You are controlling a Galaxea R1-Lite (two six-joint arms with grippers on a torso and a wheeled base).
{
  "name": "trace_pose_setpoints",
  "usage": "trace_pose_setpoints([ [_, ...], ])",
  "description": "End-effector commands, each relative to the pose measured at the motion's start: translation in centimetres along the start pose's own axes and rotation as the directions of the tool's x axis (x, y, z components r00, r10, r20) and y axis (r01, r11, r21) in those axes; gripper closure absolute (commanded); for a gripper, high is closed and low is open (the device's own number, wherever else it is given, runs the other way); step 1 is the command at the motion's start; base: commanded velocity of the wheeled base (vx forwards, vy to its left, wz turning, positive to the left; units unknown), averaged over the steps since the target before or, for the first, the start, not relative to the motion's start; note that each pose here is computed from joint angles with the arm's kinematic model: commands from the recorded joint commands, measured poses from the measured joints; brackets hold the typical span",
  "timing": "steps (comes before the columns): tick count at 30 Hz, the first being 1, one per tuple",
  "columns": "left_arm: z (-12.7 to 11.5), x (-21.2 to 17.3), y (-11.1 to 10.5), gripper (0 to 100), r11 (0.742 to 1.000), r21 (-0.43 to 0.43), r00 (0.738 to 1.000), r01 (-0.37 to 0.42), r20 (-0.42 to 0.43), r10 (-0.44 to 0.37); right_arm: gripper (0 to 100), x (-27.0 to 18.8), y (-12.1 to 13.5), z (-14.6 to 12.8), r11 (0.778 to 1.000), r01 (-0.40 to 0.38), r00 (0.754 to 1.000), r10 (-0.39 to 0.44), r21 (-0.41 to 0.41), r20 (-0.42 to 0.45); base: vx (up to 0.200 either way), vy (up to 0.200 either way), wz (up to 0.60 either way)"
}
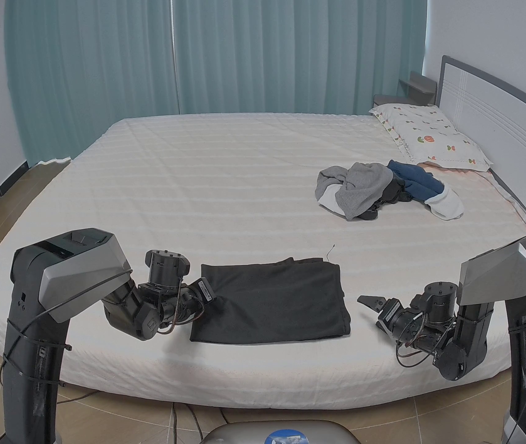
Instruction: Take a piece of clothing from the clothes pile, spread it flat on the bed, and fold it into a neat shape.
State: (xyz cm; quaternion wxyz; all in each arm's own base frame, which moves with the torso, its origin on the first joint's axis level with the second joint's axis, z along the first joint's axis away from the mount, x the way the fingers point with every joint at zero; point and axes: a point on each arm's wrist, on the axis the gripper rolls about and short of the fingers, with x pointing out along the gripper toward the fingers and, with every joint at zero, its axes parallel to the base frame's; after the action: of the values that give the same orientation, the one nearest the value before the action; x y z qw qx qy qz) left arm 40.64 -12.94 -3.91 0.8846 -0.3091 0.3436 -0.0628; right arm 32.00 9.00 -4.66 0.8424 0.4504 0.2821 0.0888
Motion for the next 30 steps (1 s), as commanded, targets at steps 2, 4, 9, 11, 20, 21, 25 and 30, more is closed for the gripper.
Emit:
trace_pose_setpoints([
  [2, -0.15, -0.37, 0.1, 100, 1.0, -0.001, 1.0, -0.007, -0.008, 0.007, 0, 0.02, 0.08, 0.04, 1.0, -0.011, 1.0, 0.011, -0.002, 0.006, 0.0, 0.0, 0.0],
  [4, -0.1, -0.4, 0.05, 100, 1.0, 0.0, 1.0, -0.005, -0.006, 0.005, 0, 0.02, 0.08, 0.04, 1.0, -0.011, 1.0, 0.011, -0.004, 0.006, 0.0, 0.0, 0.0],
  [9, 0.16, -0.52, 0.07, 100, 1.0, -0.003, 1.0, -0.004, 0.0, 0.004, 0, 0.03, 0.03, 0.02, 1.0, -0.01, 1.0, 0.01, -0.014, 0.005, 0.0, 0.0, 0.0],
  [11, 0.14, -0.52, 0.08, 100, 1.0, -0.003, 1.0, -0.005, -0.001, 0.005, 0, 0.06, -0.05, -0.03, 1.0, -0.007, 1.0, 0.007, -0.014, 0.003, 0.0, 0.0, 0.0],
  [20, 0.08, -0.57, 0.14, 100, 1.0, -0.005, 1.0, -0.012, -0.005, 0.012, 0, 0.11, 0.01, -0.22, 1.0, -0.007, 1.0, 0.007, -0.018, 0.0, 0.0, 0.044, 0.0],
  [21, 0.08, -0.62, 0.13, 100, 1.0, -0.005, 1.0, -0.012, -0.005, 0.012, 0, 0.13, 0.03, -0.2, 1.0, -0.008, 1.0, 0.008, -0.018, 0.001, 0.0, 0.2, 0.0],
  [25, 0.32, -0.8, 0.04, 100, 1.0, -0.007, 1.0, -0.023, 0.014, 0.023, 0, 0.29, 0.2, 0.12, 1.0, -0.02, 1.0, 0.02, -0.016, 0.012, 0.0, 0.2, 0.0],
  [30, 0.65, -1.06, -0.27, 100, 0.999, -0.041, 0.999, -0.018, 0.027, 0.02, 0, 0.33, 0.22, 0.21, 1.0, -0.02, 1.0, 0.02, -0.016, 0.017, 0.0, 0.2, 0.0],
])
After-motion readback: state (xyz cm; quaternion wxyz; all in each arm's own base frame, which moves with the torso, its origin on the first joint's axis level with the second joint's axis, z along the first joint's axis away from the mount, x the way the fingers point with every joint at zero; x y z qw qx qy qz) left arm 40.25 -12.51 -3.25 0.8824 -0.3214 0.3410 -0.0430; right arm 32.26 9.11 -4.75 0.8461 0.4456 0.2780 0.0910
